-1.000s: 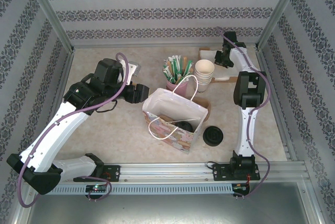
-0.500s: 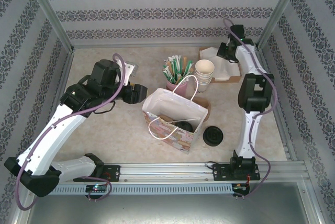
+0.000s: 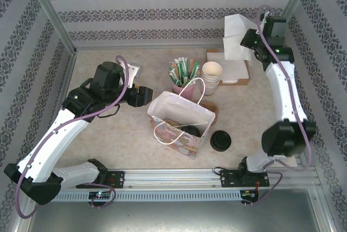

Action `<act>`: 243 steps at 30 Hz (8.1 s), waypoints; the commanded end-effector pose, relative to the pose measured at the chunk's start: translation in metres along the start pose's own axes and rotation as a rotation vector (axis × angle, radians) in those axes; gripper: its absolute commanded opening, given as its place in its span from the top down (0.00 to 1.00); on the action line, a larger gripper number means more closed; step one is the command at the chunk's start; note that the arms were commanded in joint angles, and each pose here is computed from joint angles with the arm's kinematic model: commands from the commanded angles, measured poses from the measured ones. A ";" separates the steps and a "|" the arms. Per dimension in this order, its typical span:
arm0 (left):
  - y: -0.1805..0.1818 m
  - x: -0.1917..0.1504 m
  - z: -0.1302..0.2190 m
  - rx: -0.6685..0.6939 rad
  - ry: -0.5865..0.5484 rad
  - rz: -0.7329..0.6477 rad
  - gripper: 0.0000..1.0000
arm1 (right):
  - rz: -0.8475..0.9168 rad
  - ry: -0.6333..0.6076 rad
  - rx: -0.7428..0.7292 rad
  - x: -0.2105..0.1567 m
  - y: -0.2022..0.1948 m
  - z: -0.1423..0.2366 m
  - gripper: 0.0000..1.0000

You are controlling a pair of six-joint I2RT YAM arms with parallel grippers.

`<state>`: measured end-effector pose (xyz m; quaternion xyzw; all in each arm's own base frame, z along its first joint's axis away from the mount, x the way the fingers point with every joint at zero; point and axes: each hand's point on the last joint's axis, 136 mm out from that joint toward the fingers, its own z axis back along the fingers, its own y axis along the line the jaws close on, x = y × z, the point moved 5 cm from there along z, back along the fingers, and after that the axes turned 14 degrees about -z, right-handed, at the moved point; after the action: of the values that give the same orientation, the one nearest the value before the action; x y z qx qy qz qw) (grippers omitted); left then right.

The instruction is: Pack the takeout coffee

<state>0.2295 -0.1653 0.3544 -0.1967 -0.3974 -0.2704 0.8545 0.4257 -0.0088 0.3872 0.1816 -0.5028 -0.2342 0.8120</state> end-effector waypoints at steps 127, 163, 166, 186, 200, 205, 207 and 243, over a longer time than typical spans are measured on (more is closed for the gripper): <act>0.000 -0.001 -0.014 0.052 -0.014 0.017 0.33 | 0.408 0.459 0.451 -0.273 0.143 0.176 0.52; 0.109 0.063 -0.014 0.709 -0.414 0.039 0.00 | 0.264 -0.379 -0.020 -0.096 -0.014 0.152 0.02; 0.141 0.051 -0.016 0.783 -0.410 0.105 0.00 | 0.114 -0.369 -0.113 -0.093 -0.072 0.122 0.02; 0.239 -0.072 -0.108 1.338 -0.065 -0.092 0.00 | 0.270 -0.184 -0.232 -0.196 -0.164 -0.008 0.02; 0.258 -0.122 -0.110 0.991 -0.135 0.158 0.00 | 0.293 -0.166 -0.205 -0.206 -0.156 -0.029 0.02; 0.256 -0.111 -0.119 0.928 -0.257 0.009 0.00 | 0.293 -0.187 -0.146 -0.213 -0.153 -0.043 0.02; 0.263 -0.118 -0.134 0.936 -0.272 -0.019 0.00 | 0.312 -0.169 -0.143 -0.218 -0.151 -0.044 0.02; 0.251 -0.180 -0.112 0.878 -0.210 0.070 0.00 | 0.324 -0.184 -0.086 -0.228 -0.153 -0.045 0.02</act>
<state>0.3339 0.0275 0.0902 0.1723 -0.4974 -0.0215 0.8500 0.3468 -0.0086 0.1171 0.0333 -0.5773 -0.1477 0.8024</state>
